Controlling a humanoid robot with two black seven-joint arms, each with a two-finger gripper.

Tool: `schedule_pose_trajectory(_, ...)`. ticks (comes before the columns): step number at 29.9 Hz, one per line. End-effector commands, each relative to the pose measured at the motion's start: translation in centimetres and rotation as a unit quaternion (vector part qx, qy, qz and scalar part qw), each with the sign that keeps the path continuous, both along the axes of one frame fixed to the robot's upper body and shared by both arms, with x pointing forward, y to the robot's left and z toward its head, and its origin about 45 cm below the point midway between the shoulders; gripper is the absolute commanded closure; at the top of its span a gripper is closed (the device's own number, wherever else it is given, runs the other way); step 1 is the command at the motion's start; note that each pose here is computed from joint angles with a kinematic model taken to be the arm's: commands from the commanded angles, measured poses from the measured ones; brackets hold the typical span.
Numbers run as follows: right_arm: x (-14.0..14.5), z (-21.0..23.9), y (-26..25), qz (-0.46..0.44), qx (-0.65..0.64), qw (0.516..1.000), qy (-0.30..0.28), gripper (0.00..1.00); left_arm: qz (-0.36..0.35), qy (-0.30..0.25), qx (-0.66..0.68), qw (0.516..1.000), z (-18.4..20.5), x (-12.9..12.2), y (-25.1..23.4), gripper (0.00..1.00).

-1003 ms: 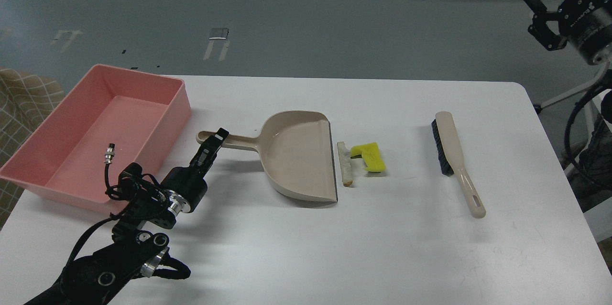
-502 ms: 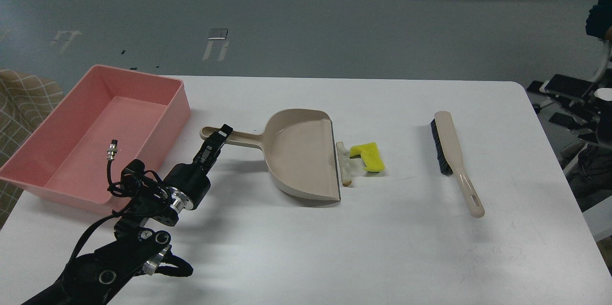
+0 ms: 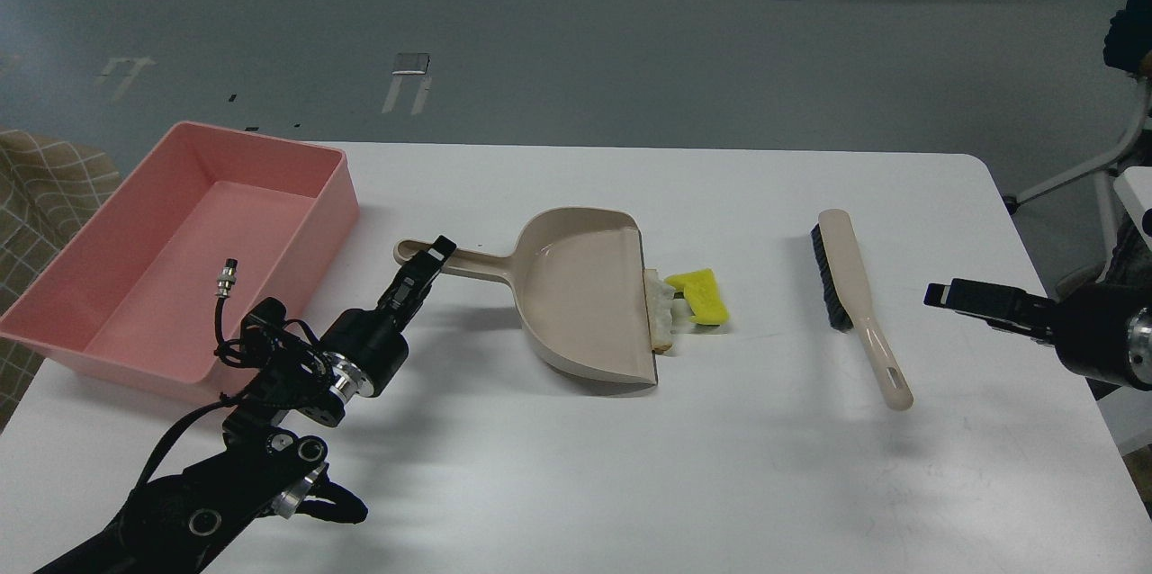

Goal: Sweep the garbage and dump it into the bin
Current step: 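Reach the right gripper to the wooden brush handle and grasp it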

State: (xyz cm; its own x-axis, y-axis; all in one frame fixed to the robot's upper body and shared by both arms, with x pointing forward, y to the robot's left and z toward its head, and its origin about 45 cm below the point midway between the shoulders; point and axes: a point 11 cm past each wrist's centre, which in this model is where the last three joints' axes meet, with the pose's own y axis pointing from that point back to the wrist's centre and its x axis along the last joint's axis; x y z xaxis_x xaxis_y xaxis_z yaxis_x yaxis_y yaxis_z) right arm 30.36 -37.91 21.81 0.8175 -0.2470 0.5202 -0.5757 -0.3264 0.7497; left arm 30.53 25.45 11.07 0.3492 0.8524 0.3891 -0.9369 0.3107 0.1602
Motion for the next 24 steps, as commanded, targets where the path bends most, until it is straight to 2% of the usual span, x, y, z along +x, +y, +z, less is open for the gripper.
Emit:
schedule_pose_trajectory(1, -0.5, -1.2, 0.7, 0.012, -0.005, 1.000, 0.009, 0.01, 0.000, -0.003, 0.001, 1.000, 0.2, 0.1, 0.1, 1.00)
schedule_pose_trajectory(8, -0.5, -2.5, 2.3, 0.022, 0.001, 1.000, 0.017, 0.03, -0.002, -0.008, 0.000, 1.000, 0.5, 0.5, -0.1, 1.00)
schedule_pose_trajectory(14, -0.6, -3.1, 3.1, 0.033, -0.005, 0.999, 0.017, 0.14, -0.002, -0.008, 0.000, 1.000, 0.5, 0.5, -0.1, 1.00)
schedule_pose_trajectory(24, -1.3, -4.8, 4.6, 0.050, -0.001, 0.998, 0.027, 0.20, -0.002, -0.007, 0.001, 1.000, 0.4, 0.4, 0.0, 1.00)
